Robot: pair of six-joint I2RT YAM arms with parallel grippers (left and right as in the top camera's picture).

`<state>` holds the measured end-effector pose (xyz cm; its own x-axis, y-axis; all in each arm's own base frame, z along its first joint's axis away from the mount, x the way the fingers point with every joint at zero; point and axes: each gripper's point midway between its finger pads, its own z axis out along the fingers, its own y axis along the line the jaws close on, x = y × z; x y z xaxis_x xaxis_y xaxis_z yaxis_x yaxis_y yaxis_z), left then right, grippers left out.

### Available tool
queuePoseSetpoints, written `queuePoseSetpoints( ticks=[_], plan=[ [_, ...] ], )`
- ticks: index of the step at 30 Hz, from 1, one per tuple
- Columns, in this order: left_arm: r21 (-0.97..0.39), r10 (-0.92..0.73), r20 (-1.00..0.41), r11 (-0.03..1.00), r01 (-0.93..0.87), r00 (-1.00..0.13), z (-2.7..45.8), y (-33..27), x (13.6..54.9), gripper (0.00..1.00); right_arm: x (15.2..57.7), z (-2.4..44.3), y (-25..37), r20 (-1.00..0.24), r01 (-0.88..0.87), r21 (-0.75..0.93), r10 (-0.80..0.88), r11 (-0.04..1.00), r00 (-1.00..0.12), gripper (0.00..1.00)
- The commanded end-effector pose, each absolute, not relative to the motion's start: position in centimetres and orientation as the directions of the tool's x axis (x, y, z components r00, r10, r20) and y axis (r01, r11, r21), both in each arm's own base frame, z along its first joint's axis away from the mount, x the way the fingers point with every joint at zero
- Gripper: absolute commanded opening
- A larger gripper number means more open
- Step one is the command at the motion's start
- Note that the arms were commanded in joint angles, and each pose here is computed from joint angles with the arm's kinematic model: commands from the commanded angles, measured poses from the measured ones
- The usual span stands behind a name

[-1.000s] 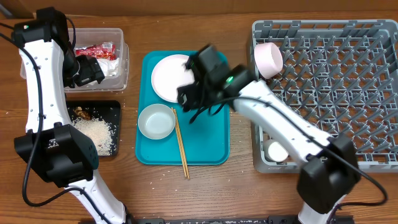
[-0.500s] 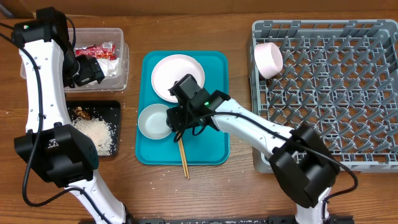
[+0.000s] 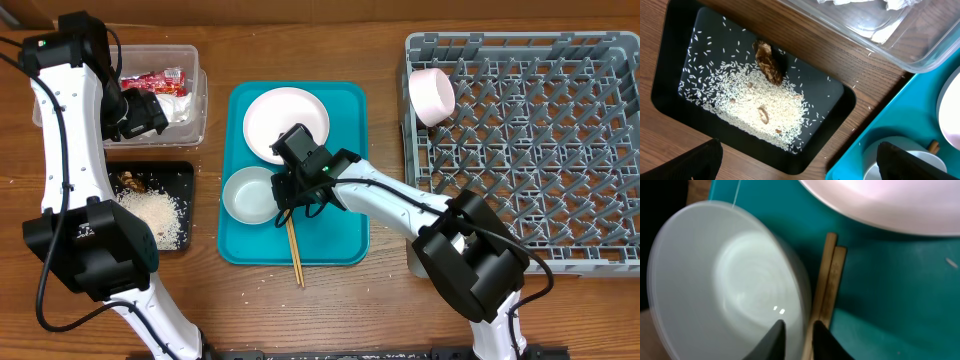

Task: Sort waste into correct bins and load items into the dishwasher
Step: 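Reach the right gripper to the grey bowl and grasp its rim, then carry the grey bowl into the dish rack and release it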

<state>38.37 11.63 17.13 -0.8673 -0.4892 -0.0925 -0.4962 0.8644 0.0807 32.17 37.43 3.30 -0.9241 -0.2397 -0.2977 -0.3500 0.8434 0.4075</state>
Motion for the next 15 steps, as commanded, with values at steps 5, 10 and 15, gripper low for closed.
queuePoseSetpoints(
  ticks=[5, 10, 15],
  plan=[
    [0.081, -0.498, -0.120, 0.857, -0.509, -0.859, 18.0, 11.7, 38.4, 1.00, 33.9, 5.8, 36.1, -0.331, -0.323, 0.398, -0.194, 0.859, -0.924, 0.04],
    [0.081, -0.498, -0.120, 0.857, -0.509, -0.859, 18.0, 11.7, 38.4, 1.00, 36.2, 12.9, 33.1, -0.436, -0.285, 0.351, -0.114, 0.892, -0.893, 0.04],
    [0.081, -0.498, -0.120, 0.857, -0.509, -0.859, 18.0, 11.7, 38.4, 1.00, 37.4, 23.3, 23.8, -0.606, -0.120, 0.185, 0.017, 0.975, -0.795, 0.04]
  ],
)
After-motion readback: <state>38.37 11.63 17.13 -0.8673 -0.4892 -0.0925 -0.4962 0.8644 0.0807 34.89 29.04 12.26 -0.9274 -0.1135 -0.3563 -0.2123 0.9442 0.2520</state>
